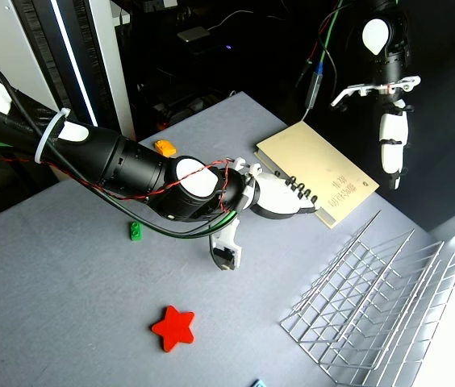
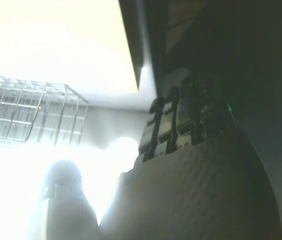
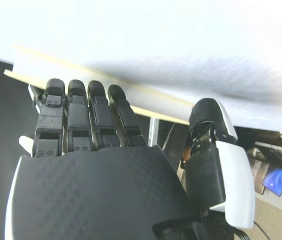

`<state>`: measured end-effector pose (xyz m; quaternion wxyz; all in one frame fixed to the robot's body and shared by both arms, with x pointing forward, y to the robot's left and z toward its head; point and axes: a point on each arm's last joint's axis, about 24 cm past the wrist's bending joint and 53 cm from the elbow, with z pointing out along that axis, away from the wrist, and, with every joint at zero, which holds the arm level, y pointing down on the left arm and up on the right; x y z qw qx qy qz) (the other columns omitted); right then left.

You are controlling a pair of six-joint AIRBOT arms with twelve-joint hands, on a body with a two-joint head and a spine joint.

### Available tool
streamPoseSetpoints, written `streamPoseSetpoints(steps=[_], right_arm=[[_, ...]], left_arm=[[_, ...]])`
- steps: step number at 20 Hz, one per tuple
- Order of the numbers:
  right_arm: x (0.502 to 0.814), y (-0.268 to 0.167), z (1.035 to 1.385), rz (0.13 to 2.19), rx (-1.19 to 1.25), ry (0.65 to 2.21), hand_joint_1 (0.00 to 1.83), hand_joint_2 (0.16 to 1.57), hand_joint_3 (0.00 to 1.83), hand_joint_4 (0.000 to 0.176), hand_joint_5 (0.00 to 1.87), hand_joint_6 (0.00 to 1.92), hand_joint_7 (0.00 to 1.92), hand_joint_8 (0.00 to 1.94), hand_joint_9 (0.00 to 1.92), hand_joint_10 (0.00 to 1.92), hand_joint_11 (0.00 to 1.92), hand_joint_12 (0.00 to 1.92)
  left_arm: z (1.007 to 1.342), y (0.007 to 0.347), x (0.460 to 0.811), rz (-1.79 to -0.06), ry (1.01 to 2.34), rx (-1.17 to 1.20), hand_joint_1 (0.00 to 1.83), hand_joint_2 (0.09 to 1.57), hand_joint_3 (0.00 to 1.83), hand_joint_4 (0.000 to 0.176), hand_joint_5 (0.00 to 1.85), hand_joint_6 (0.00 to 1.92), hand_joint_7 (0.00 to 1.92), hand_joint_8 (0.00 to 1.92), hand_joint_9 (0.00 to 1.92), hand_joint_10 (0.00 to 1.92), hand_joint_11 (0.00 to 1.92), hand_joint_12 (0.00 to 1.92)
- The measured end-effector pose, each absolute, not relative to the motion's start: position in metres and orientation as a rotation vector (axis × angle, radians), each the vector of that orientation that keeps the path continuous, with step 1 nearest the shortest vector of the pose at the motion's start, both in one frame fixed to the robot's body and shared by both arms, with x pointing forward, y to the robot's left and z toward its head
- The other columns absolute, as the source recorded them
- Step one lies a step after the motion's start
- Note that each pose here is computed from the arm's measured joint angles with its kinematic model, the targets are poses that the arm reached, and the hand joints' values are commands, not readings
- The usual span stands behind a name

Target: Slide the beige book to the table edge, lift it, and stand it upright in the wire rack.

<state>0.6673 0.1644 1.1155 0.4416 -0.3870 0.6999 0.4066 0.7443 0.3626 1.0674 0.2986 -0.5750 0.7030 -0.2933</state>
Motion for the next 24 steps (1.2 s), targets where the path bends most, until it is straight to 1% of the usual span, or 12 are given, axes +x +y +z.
streamPoseSetpoints(steps=[7, 10, 11, 13, 14, 15, 17, 19, 23, 24], right_arm=[[0.666, 0.169, 1.116, 1.017, -0.951, 1.739, 0.00, 1.18, 0.00, 0.000, 0.00, 0.00, 0.00, 0.00, 0.00, 0.00, 0.00, 0.00], [0.663, 0.174, 1.116, 1.026, -0.949, 1.739, 0.00, 1.18, 0.00, 0.000, 0.00, 0.00, 0.00, 0.00, 0.00, 0.00, 0.00, 0.00], [0.663, 0.176, 1.116, 1.028, -0.950, 1.739, 0.00, 1.17, 0.00, 0.000, 0.00, 0.00, 0.00, 0.00, 0.00, 0.00, 0.00, 0.00], [0.663, 0.176, 1.116, 1.027, -0.947, 1.740, 0.00, 1.17, 0.00, 0.000, 0.00, 0.00, 0.00, 0.00, 0.00, 0.00, 0.00, 0.00], [0.663, 0.176, 1.116, 1.025, -0.945, 1.741, 0.00, 1.18, 0.00, 0.000, 0.00, 0.00, 0.00, 0.00, 0.00, 0.00, 0.00, 0.00], [0.664, 0.175, 1.116, 1.022, -0.942, 1.742, 0.00, 1.18, 0.00, 0.000, 0.00, 0.00, 0.00, 0.00, 0.00, 0.00, 0.00, 0.00], [0.666, 0.175, 1.115, 1.016, -0.939, 1.743, 0.00, 1.17, 0.00, 0.000, 0.00, 0.00, 0.00, 0.00, 0.00, 0.00, 0.00, 0.00], [0.667, 0.174, 1.115, 1.015, -0.936, 1.743, 0.00, 1.18, 0.00, 0.000, 0.00, 0.00, 0.00, 0.00, 0.00, 0.00, 0.00, 0.00], [0.667, 0.174, 1.116, 1.018, -0.927, 1.746, 0.00, 1.17, 0.00, 0.000, 0.00, 0.00, 0.00, 0.00, 0.00, 0.00, 0.00, 0.00], [0.668, 0.174, 1.116, 1.019, -0.920, 1.748, 0.00, 1.17, 0.00, 0.000, 0.00, 0.00, 0.00, 0.00, 0.00, 0.00, 0.00, 0.00]], left_arm=[[1.067, 0.369, 0.748, -0.758, 1.862, -1.520, 0.00, 1.02, 0.00, 0.000, 0.00, 0.00, 0.00, 0.00, 0.00, 0.00, 0.00, 0.00], [1.067, 0.372, 0.749, -0.748, 1.860, -1.520, 0.02, 1.05, 0.00, 0.000, 0.00, 0.00, 0.00, 0.00, 0.00, 0.00, 0.00, 0.00], [1.068, 0.374, 0.750, -0.743, 1.857, -1.526, 0.10, 1.03, 0.00, 0.000, 0.00, 0.00, 0.00, 0.00, 0.00, 0.00, 0.00, 0.00], [1.071, 0.375, 0.752, -0.744, 1.852, -1.522, 0.14, 1.03, 0.00, 0.000, 0.00, 0.00, 0.00, 0.00, 0.00, 0.00, 0.00, 0.00], [1.074, 0.377, 0.754, -0.747, 1.844, -1.520, 0.32, 1.03, 0.00, 0.000, 0.00, 0.00, 0.00, 0.00, 0.00, 0.00, 0.00, 0.00], [1.075, 0.377, 0.755, -0.745, 1.844, -1.514, 0.37, 1.04, 0.00, 0.000, 0.00, 0.00, 0.00, 0.00, 0.00, 0.00, 0.00, 0.00], [1.082, 0.376, 0.758, -0.751, 1.841, -1.498, 0.41, 1.05, 0.00, 0.000, 0.00, 0.00, 0.00, 0.00, 0.00, 0.00, 0.00, 0.00], [1.088, 0.374, 0.761, -0.747, 1.845, -1.471, 0.55, 1.04, 0.00, 0.000, 0.00, 0.00, 0.00, 0.00, 0.00, 0.00, 0.00, 0.00], [1.088, 0.375, 0.761, -0.730, 1.856, -1.456, 0.70, 1.06, 0.00, 0.000, 0.00, 0.00, 0.00, 0.00, 0.00, 0.00, 0.00, 0.00], [1.089, 0.375, 0.761, -0.725, 1.860, -1.451, 0.80, 1.06, 0.00, 0.000, 0.00, 0.00, 0.00, 0.00, 0.00, 0.00, 0.00, 0.00]])
